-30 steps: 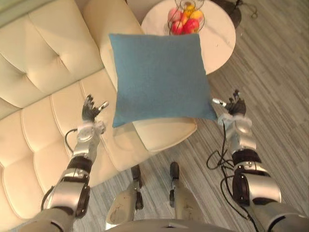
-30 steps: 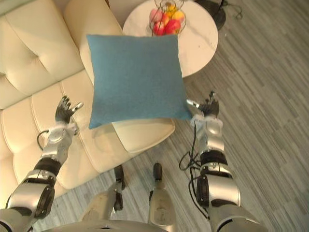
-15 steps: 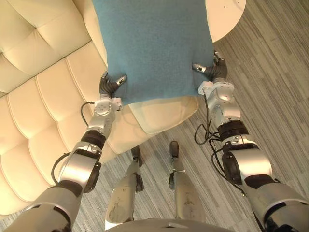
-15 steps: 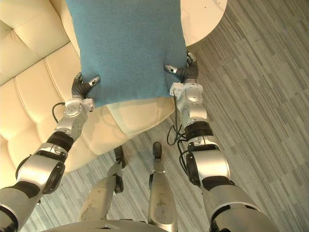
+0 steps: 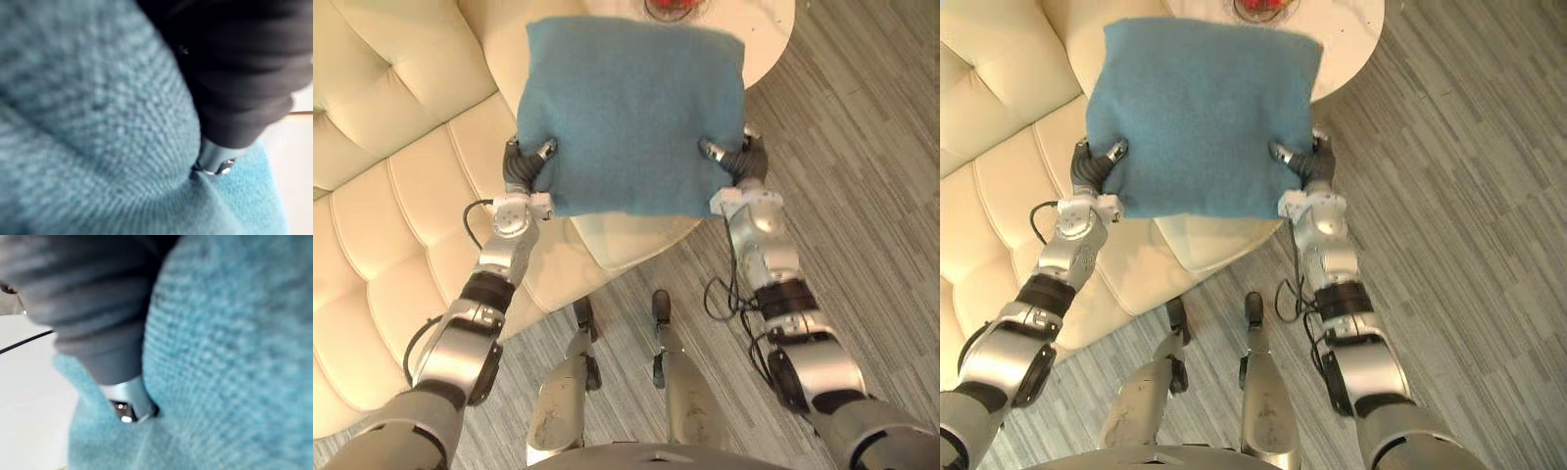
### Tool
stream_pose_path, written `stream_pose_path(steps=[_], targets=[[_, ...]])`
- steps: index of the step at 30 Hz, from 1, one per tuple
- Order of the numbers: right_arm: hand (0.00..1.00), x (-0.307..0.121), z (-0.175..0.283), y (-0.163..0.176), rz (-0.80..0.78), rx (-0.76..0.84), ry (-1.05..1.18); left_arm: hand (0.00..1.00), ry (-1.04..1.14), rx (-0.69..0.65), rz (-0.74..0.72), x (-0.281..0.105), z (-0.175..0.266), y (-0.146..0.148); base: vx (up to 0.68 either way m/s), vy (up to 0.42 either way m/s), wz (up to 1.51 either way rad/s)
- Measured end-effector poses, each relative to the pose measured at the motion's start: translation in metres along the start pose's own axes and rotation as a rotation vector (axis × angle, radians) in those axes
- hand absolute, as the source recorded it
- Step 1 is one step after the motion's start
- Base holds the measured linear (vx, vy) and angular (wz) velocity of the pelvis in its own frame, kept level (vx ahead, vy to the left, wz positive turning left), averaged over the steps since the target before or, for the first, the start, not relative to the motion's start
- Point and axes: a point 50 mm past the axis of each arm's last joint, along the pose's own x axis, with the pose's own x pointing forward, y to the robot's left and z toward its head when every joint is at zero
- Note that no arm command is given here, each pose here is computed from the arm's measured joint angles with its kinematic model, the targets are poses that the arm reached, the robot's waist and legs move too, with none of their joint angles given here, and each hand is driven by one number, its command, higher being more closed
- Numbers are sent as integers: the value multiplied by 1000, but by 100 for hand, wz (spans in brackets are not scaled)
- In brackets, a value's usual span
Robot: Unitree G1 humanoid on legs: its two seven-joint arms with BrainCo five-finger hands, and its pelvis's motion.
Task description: Pick up cushions and gather them together orderly.
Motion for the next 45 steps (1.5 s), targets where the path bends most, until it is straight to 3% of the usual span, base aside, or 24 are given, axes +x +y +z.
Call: stream_pose_path(steps=[8,18,30,35,45], targets=[[100,-61,-19,0,18,21,18,100,41,-42,-15,-71,-30,5,-9,-11,11],[100,-126,-27,16,117,8,24,100,116,-110,137,-167,-41,35,54,-6,10],[100,-128,-33,12,127,-38,38,100,156,-153,159,-177,-48,34,-62,12,58],[100,-120,-40,-11,66,-99,69,100,156,-217,106,-169,-51,15,-74,259,56],[100,-138,-70,-13,-28,-42,197,100,196,-162,76,-168,-61,22,-116,245,26]])
